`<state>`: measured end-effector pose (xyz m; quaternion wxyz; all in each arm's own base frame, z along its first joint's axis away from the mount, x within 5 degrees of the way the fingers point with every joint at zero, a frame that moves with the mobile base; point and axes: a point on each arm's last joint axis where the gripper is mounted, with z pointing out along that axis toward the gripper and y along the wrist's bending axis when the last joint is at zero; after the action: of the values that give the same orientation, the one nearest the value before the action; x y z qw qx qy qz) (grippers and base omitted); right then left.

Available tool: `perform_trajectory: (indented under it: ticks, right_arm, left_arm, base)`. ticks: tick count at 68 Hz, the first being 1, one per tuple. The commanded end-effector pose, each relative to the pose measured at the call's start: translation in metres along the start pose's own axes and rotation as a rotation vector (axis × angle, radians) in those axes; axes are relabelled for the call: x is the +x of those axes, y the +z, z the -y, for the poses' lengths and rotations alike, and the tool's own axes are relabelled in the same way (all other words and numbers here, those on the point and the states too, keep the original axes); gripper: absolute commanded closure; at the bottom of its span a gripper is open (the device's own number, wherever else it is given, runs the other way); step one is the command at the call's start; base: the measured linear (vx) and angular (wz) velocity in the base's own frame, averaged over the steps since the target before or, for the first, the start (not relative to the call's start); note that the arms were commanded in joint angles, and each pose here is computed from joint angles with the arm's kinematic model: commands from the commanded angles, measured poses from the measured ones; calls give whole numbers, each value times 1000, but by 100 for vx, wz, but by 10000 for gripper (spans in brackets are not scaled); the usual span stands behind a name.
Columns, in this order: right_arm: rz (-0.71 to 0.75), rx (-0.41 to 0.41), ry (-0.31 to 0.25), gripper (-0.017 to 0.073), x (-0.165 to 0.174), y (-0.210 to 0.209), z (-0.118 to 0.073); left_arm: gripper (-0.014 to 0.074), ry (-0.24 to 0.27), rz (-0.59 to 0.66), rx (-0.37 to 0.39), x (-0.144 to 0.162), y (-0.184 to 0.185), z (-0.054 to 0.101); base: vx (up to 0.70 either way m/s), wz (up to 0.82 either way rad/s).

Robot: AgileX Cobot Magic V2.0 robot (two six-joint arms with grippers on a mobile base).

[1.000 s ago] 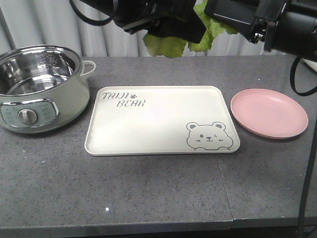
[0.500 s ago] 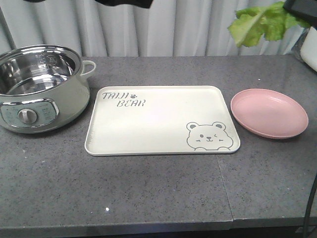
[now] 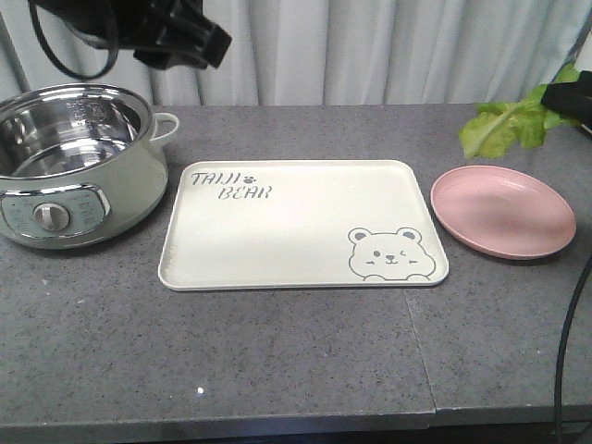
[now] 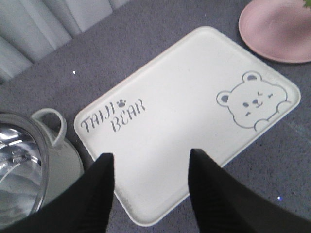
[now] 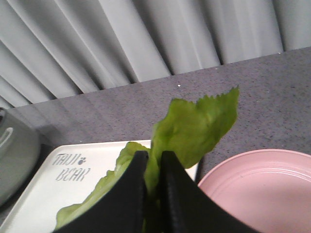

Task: Transfer vegetables to tray and serve
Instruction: 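Carry the lettuce with the right gripper and lower it onto the pink plate, then open the right gripper over the lettuce and move it to the plate rim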

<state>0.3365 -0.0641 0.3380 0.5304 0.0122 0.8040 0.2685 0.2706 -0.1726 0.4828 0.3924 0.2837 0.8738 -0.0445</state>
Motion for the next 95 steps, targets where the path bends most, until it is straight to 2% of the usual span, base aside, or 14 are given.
perform_trajectory:
  ticks: [1, 6, 14, 27, 36, 49, 55, 61, 70, 76, 82, 95]
  right_arm:
    - [49, -13, -12, 565, -20, 3, 2]
    - [5, -48, -6, 565, -21, 19, 9]
    - [-13, -23, -11, 565, -24, 39, 24]
    - [-66, -1, 67, 563, -14, 64, 52]
    - [-129, 32, 66, 561, 2, 76, 70]
    - [-192, 47, 68, 532, 18, 86, 83]
    - [-231, 62, 48, 472, 25, 89, 89]
    - [-254, 76, 31, 363, 28, 89, 91]
    - [-218, 129, 55, 156, 22, 86, 92]
    - [-191, 190, 53, 64, 15, 82, 93]
    - [-198, 253, 7, 41, 12, 77, 95]
    - [-237, 350, -43, 66, 8, 67, 96]
  left_arm:
    - [284, -1, 27, -5, 4, -8, 1]
    - [298, 5, -13, -2, 10, 2, 3]
    - [318, 10, -50, 1, 15, 11, 4]
    - [328, 9, -50, 3, 15, 11, 4]
    - [328, 9, -51, 3, 15, 11, 4]
    - [328, 9, -46, 3, 15, 11, 4]
    - [328, 9, -47, 3, 15, 11, 4]
    - [328, 9, -51, 4, 15, 11, 4]
    - [328, 9, -51, 4, 15, 11, 4]
    - [328, 9, -51, 4, 15, 11, 4]
    - [328, 9, -51, 4, 15, 11, 4]
    - [328, 8, -51, 5, 15, 11, 5]
  base:
    - [0, 0]
    - [0, 0]
    - [0, 0]
    - [0, 0]
    - [0, 0]
    - [0, 0]
    - [0, 0]
    - [0, 0]
    - [0, 0]
    - [0, 0]
    - [0, 0]
    - [0, 0]
